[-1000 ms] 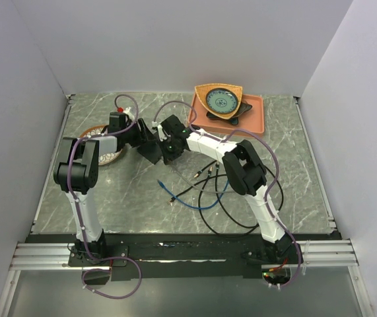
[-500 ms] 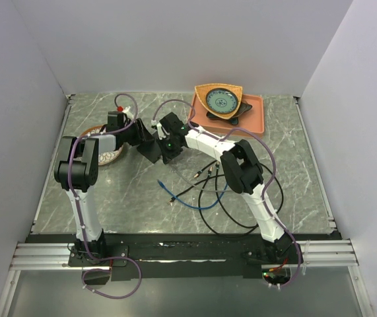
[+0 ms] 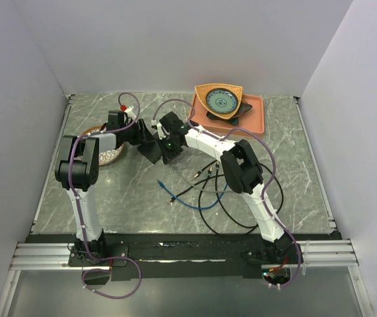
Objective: Insert the plug into the switch port
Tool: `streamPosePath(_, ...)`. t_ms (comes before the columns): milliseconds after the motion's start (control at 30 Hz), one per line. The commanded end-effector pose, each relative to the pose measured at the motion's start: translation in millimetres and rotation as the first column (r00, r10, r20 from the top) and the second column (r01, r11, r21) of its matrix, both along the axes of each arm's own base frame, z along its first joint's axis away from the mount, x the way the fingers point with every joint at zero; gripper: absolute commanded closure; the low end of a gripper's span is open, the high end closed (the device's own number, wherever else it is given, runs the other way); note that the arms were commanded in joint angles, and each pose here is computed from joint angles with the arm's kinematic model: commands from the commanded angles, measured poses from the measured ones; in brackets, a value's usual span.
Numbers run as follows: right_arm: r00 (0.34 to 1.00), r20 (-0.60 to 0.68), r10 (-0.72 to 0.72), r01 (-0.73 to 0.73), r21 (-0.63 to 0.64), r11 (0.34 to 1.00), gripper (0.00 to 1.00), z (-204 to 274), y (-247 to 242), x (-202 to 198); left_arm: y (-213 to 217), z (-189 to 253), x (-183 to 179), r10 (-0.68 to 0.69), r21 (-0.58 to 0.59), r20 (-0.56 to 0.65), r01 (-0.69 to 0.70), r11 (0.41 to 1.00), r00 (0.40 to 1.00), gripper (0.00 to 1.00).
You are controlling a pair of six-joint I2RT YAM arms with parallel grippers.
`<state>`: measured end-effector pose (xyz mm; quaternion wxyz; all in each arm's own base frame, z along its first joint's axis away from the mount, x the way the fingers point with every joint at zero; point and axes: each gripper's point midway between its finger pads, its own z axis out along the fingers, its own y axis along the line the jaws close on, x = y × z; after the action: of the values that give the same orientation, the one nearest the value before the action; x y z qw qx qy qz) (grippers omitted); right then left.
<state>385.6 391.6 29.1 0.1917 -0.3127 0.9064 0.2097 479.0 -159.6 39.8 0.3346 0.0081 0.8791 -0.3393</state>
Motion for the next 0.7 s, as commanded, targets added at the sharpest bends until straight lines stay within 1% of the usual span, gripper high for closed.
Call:
streamPosePath(0, 0.948, 0.305, -0.092, 0.012, 0.257, 0.966, 1.00, 74, 49, 80, -71, -10, -100, -0.313, -0.226, -0.276, 0.255, 0.940, 0.909, 0.51)
streamPosePath(200, 0.951, 0.287, -0.117, 0.039, 0.262, 0.964, 1.00, 71, 47, 81, -77, -16, -114, -0.338, -0.241, -0.303, 0.272, 0.932, 0.891, 0.54)
streamPosePath(367, 0.950, 0.283, -0.131, 0.052, 0.270, 0.961, 1.00, 73, 46, 81, -80, -8, -120, -0.351, -0.259, -0.300, 0.278, 0.925, 0.887, 0.55)
streamPosePath(667, 0.948, 0.283, -0.143, 0.063, 0.274, 0.960, 1.00, 75, 46, 81, -83, -1, -128, -0.357, -0.253, -0.317, 0.285, 0.925, 0.878, 0.56)
